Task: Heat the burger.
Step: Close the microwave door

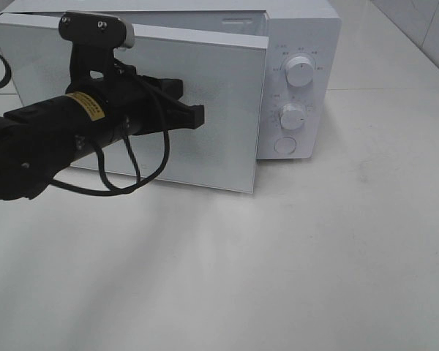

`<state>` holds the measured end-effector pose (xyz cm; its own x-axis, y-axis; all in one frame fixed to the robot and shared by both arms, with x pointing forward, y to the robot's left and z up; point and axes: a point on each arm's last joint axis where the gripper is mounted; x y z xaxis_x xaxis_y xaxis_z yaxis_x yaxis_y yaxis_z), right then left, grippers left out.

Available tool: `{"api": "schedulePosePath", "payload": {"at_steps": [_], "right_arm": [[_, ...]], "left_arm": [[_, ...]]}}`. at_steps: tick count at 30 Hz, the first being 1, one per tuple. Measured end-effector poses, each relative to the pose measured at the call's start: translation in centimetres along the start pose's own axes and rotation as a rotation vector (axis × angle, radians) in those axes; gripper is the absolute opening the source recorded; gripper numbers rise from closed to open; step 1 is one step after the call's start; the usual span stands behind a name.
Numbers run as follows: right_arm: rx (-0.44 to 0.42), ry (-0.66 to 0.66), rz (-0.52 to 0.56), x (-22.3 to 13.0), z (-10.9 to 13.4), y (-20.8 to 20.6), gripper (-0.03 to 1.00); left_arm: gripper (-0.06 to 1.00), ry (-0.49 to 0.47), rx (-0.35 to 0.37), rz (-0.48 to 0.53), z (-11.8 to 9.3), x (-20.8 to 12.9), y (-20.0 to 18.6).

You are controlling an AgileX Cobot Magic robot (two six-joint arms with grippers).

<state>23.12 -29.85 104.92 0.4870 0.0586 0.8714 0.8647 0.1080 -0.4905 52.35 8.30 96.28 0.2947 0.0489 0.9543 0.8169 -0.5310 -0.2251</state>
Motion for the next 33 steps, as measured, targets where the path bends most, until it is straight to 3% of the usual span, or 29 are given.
{"api": "schedulePosePath", "payload": {"at_steps": [19, 33], "right_arm": [[0.0, 0.0, 0.0, 0.0, 0.0, 0.0, 0.75], [0.0, 0.0, 0.0, 0.0, 0.0, 0.0, 0.75]], "left_arm": [[0.0, -0.052, 0.022, 0.014, -0.6, 0.1, 5.0], [0.0, -0.015, -0.008, 0.054, -1.8, 0.0, 7.6]]}}
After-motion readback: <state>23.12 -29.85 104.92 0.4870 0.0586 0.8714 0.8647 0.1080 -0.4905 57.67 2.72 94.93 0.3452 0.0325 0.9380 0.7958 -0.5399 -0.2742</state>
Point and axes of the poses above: a point on each arm's last joint axis where the gripper is mounted, y pointing out along that axis toward the gripper, z along the wrist's bending axis when the last joint is at zero, x = y × z, and after that the axes turned 5 degrees about -y, right-handed
